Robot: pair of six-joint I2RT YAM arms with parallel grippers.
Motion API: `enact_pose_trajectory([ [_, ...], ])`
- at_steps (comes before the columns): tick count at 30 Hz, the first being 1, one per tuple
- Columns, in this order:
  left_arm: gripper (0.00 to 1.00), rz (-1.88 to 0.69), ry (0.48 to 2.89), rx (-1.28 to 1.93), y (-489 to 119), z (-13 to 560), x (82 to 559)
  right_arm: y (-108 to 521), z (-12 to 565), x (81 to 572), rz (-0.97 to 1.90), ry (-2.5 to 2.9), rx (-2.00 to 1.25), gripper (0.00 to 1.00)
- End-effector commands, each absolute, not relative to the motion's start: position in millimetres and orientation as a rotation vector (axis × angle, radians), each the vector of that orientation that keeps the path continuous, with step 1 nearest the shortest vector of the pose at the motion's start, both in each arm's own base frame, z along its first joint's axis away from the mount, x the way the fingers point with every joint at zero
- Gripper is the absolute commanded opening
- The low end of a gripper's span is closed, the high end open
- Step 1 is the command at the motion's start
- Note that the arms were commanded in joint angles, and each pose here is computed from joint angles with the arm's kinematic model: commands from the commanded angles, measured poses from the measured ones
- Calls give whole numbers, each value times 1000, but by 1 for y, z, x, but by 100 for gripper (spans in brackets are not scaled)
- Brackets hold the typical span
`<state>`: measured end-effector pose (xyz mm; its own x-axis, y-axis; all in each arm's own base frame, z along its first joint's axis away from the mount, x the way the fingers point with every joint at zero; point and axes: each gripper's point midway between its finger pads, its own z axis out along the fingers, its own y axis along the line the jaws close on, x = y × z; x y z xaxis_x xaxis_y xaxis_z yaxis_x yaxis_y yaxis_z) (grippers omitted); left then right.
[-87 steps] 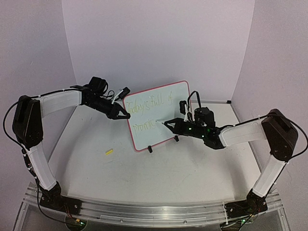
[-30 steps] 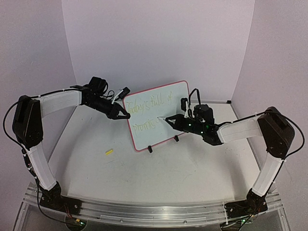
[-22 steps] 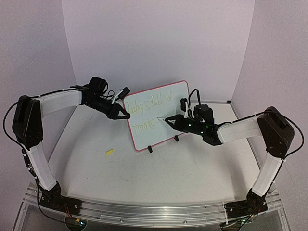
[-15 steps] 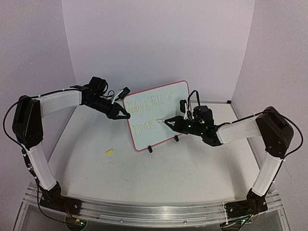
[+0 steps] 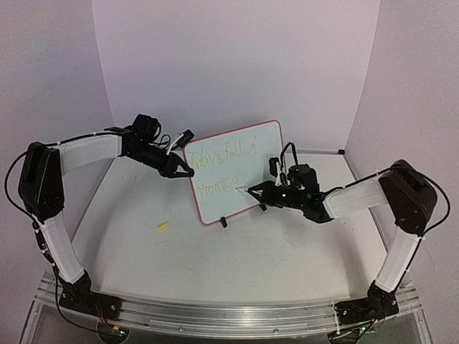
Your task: Write a sentence on the whiteboard
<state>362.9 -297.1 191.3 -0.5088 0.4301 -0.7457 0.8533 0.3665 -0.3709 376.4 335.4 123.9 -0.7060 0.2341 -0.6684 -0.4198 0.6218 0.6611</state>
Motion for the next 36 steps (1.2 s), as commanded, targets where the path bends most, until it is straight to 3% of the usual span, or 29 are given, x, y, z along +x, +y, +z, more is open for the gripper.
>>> enact_pose_trajectory([
  [1, 0, -961, 2139, 1164, -293, 181, 352, 323, 126, 385, 1040, 2064, -77, 0],
  [12, 0, -959, 2139, 1164, -293, 181, 352, 315, 174, 375, 1060, 1912, -138, 0],
  [36, 0, -960, 2141, 1165, -293, 181, 352, 324, 142, 387, 1038, 1992, -122, 0],
])
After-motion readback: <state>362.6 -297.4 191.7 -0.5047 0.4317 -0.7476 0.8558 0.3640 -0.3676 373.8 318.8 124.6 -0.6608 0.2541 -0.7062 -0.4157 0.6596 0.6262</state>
